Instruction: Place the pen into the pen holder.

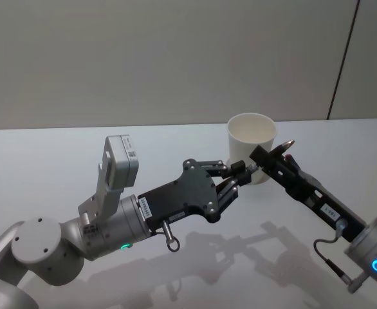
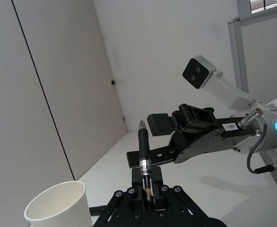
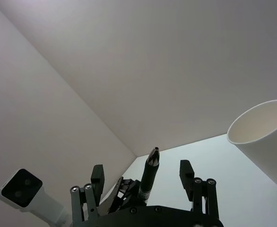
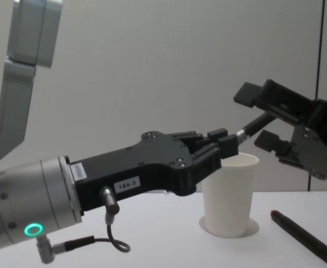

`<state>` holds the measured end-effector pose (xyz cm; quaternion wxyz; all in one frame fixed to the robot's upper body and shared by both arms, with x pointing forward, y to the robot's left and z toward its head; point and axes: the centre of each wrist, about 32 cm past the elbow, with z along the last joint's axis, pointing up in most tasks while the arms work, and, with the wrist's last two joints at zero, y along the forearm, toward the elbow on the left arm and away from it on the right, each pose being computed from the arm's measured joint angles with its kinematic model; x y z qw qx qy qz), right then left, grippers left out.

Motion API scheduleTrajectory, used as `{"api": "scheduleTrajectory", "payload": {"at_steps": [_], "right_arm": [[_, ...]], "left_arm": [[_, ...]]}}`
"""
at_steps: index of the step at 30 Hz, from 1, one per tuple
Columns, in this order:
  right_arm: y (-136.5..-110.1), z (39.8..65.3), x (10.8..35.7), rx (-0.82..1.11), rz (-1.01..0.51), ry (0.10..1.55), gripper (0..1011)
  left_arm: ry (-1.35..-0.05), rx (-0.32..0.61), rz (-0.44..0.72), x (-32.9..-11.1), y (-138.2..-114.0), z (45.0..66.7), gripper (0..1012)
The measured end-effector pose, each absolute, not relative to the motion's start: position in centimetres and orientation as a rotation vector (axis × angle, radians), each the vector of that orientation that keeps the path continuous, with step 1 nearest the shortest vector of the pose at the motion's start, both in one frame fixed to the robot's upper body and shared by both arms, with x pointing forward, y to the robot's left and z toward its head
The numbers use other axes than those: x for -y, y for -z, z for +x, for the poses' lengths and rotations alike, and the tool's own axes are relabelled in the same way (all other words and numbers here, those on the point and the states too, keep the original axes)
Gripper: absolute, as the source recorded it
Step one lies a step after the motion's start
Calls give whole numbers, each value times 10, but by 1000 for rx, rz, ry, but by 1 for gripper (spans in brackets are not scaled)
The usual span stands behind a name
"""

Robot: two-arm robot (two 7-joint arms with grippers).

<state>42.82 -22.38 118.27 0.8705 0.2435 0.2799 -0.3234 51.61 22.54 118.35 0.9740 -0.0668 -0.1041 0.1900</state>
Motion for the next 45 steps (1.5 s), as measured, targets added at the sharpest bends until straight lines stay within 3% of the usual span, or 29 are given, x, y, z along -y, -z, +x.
{"api": "scheduleTrajectory", "payload": {"at_steps": [45], "right_arm": [[-1179, 436, 227, -540, 523, 647, 1002]], "left_arm": [[-383, 210, -135, -225, -1183, 516, 129]]}}
